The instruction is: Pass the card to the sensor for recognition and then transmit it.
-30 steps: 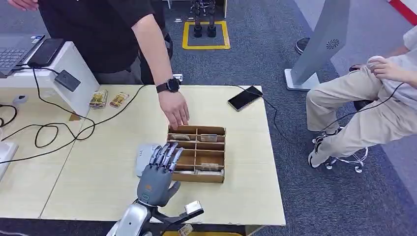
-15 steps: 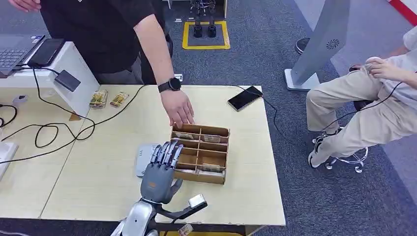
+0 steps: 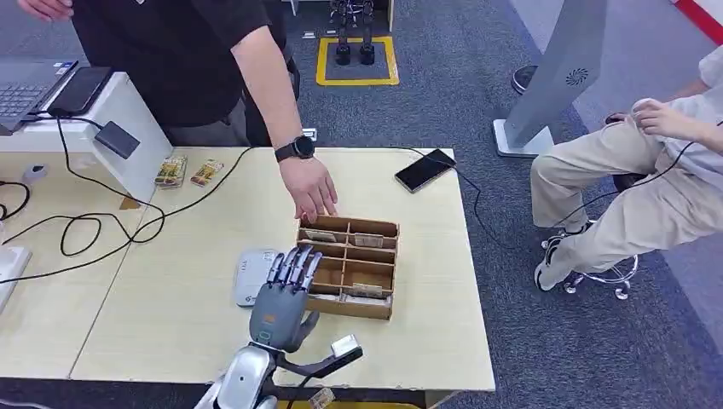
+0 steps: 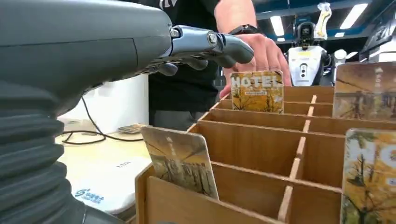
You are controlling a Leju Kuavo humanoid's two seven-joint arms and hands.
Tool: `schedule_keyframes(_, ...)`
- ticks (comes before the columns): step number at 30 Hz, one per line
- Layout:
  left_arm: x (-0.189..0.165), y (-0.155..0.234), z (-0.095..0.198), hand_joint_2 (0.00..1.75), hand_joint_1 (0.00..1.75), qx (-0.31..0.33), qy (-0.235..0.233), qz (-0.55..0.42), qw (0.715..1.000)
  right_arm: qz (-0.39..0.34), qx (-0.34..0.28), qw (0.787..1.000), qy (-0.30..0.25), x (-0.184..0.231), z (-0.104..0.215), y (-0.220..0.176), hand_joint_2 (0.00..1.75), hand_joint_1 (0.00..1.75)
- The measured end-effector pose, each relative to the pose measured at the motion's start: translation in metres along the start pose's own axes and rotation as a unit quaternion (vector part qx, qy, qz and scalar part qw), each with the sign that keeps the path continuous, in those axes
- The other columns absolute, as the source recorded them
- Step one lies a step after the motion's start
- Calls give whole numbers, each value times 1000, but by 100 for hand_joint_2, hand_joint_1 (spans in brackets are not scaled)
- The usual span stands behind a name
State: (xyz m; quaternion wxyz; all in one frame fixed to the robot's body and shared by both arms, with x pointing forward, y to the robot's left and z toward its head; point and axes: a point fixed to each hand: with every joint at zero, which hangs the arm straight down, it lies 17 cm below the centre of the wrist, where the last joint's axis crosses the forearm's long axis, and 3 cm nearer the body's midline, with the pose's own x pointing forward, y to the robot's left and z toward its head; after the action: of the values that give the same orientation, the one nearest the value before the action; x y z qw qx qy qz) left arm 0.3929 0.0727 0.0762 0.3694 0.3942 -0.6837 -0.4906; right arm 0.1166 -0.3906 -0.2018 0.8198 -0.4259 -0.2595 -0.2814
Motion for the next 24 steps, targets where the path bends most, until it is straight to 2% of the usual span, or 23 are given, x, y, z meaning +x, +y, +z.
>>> schedule_keyframes(2,1,-3,0,175,2,-6,-2,-1,1000,0,1,1000,0,0,0,0,175,0)
schedule_keyframes(3,2,-5,0,175,45,-9,-4,-1,1000,0,1,1000,-1,0,0,1,175,0)
schedule_keyframes(5,4,-7,1,175,45,-12,-7,-1,1000,1,2,1000,-1,0,1,1,175,0)
schedule_keyframes(6,5,-9,2,175,175,-14,-9,-1,1000,1,3,1000,-1,0,1,1,175,0)
schedule_keyframes(24,8,-15,-2,175,175,-25,-24,-4,999,3,9,1000,-4,1,2,5,175,0)
